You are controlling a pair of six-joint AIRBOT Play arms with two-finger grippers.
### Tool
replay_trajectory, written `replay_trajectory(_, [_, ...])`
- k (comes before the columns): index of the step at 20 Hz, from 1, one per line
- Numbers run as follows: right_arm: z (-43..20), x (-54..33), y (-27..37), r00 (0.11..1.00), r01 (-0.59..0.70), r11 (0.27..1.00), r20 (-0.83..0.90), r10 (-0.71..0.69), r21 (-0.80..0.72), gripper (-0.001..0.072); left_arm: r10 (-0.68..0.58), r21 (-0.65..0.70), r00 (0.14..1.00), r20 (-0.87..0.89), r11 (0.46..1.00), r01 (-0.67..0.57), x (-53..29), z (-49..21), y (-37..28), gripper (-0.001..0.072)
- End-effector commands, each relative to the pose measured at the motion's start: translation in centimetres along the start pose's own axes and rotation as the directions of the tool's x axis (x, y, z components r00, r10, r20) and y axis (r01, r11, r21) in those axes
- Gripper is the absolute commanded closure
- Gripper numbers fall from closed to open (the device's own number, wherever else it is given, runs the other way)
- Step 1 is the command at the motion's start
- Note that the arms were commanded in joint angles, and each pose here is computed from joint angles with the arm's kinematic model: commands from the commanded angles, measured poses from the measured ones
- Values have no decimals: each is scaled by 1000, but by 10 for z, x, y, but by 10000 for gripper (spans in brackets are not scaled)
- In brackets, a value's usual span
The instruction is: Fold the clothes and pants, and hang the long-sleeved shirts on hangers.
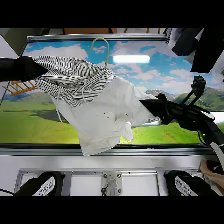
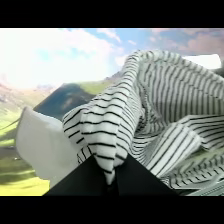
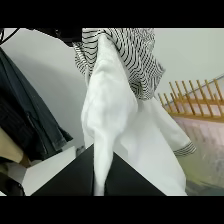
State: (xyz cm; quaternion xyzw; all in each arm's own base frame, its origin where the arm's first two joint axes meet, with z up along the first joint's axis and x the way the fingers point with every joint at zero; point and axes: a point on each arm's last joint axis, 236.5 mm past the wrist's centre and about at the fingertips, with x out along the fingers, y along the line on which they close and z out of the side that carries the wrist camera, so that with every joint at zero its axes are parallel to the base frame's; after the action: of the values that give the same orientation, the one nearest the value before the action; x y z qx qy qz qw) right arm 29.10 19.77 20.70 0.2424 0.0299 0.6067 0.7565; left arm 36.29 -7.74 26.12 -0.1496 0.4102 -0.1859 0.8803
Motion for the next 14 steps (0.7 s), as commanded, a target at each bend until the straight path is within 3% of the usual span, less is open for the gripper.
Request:
replay_trajectory(1, [-2,-1,4,1000,3,1000,-17,-3,-19,704,79,-30,996,-51,996,-81,14,-2,26,697])
replay_trajectory(8, [-22,-16,-4,986,79,997,-145,-80,-11,704,138,-111,990,15,985,-135,15,23,67,696])
replay_trajectory(14, [-16,-19,3,985,81,996,-148,-87,-42,704,106,-46,994,30,993,-105,-2,30,37,697])
